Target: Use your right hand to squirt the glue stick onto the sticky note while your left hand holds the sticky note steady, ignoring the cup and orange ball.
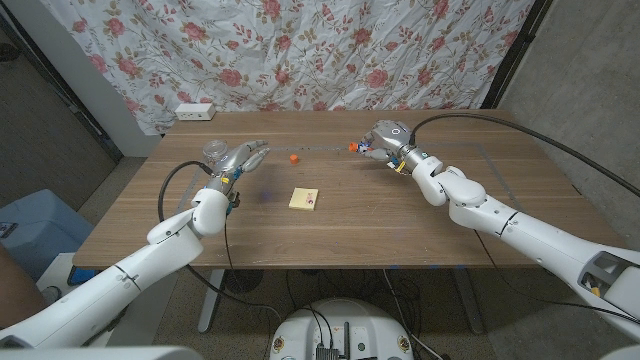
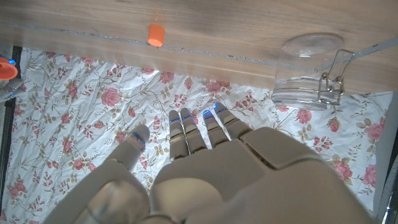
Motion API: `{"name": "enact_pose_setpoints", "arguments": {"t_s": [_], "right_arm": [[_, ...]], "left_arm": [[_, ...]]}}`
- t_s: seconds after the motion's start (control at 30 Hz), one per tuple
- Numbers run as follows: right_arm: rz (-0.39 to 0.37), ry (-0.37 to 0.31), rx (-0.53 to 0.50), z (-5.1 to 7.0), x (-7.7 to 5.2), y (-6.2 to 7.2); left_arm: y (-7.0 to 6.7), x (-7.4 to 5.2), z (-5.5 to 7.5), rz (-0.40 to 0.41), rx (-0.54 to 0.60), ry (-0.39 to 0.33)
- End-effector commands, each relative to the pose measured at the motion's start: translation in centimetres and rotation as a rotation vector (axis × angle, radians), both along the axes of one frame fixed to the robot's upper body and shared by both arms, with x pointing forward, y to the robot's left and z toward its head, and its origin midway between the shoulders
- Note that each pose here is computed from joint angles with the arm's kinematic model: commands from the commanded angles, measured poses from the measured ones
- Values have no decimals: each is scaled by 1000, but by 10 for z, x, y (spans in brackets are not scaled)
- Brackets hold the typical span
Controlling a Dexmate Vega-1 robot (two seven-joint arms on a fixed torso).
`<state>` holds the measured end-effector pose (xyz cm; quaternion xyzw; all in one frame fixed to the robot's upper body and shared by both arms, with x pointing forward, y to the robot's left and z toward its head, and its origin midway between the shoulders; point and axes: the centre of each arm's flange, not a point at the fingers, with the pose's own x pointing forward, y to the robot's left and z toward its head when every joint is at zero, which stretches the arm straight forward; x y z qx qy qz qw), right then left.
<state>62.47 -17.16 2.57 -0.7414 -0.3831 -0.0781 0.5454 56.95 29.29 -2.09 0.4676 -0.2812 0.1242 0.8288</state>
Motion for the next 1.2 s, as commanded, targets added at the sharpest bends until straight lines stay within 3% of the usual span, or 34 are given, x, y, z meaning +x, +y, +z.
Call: {"name": "enact_pose_setpoints", "arguments": {"t_s": [0.03, 0.87, 1.2], "right_arm": [[-55, 2, -102, -2, 11, -10], [-99, 65, -181, -13, 35, -25], [-121, 99, -193, -13, 44, -27]], "left_arm": [[3, 11, -2, -63, -192, -4], [10, 28, -21, -169, -549, -14], [7, 37, -23, -185, -594, -20]]}}
